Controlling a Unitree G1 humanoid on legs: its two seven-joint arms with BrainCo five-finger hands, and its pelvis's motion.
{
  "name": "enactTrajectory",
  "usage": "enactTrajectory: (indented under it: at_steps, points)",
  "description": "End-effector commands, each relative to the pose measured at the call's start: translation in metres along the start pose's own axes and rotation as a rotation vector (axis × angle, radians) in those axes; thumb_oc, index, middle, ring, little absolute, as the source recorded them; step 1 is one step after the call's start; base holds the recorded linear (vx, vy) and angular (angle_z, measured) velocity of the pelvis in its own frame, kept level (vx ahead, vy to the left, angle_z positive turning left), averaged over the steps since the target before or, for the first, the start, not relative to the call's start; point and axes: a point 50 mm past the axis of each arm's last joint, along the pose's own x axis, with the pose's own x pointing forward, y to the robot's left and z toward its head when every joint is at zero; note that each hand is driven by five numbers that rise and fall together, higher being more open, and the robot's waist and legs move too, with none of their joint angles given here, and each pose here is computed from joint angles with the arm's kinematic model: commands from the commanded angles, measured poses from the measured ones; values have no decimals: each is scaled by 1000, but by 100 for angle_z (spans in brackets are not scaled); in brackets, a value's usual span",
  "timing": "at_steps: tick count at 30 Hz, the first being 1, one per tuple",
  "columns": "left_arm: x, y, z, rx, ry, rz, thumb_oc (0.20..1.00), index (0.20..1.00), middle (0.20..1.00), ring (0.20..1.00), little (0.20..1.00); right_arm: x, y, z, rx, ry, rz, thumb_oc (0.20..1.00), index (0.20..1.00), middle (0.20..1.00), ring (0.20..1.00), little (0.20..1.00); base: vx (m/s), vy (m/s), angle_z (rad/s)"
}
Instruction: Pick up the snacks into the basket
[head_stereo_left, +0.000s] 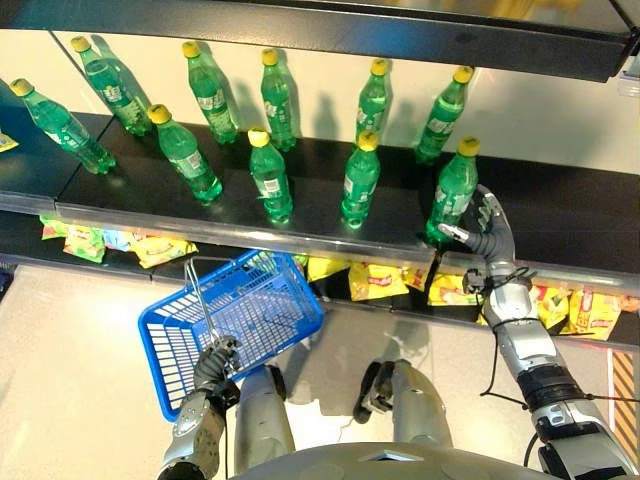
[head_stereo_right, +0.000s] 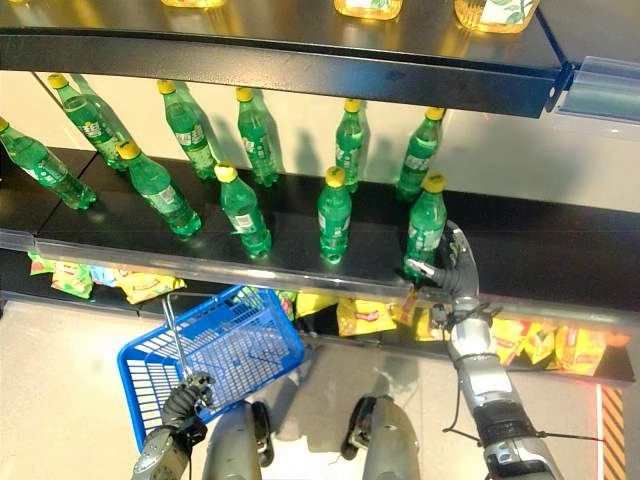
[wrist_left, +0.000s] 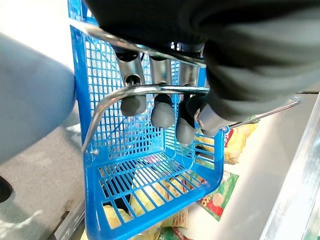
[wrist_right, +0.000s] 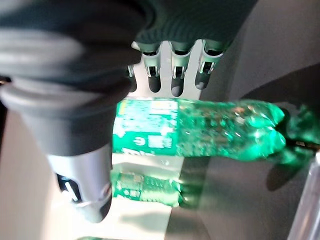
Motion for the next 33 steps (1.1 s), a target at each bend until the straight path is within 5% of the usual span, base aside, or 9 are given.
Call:
enactTrajectory:
  at_steps: [1, 14, 15, 17, 19, 20, 21, 27, 33]
  points:
    - [-3, -3, 14, 16, -83, -56, 200, 200, 200, 200, 200, 14, 8, 22, 24, -100, 11, 1000, 1000, 1000, 1000, 1000, 3, 10, 3]
    - [-2, -4, 16, 14, -83, -65, 200, 200, 200, 200, 200, 39, 11, 20, -54, -37, -9, 1000, 1000, 1000, 1000, 1000, 2, 5, 4]
    - [-2, -4, 17, 13, -84, -65, 200, 200, 200, 200, 200, 39, 11, 20, -54, -38, -9, 878, 878, 878, 878, 878, -8, 13, 6]
    - [-2, -2, 17, 16, -82, -62, 200, 200, 200, 200, 200, 50, 9, 26, -106, -41, -21, 200, 200, 200, 200, 200, -5, 15, 6]
    - [-2, 0, 18, 15, -82, -56, 200, 200, 200, 200, 200, 58, 10, 33, -140, -50, -7, 200, 200, 200, 200, 200, 1, 12, 6]
    - [-2, 1, 19, 15, -84, -51, 200, 200, 200, 200, 200, 65, 12, 45, -245, -94, 21, 758, 758, 758, 758, 758, 2, 4, 4]
    - [-2, 1, 19, 14, -84, -51, 200, 200, 200, 200, 200, 65, 12, 45, -246, -94, 21, 1000, 1000, 1000, 1000, 1000, 0, 0, 0]
    - [2, 2, 22, 16, -91, -37, 200, 200, 200, 200, 200, 70, 5, 75, -541, -244, 7, 1000, 1000, 1000, 1000, 1000, 4, -5, 1]
    - [3, -2, 21, 7, -90, -47, 200, 200, 200, 200, 200, 70, 4, 80, -596, -276, -10, 1000, 1000, 1000, 1000, 1000, -28, -6, 4]
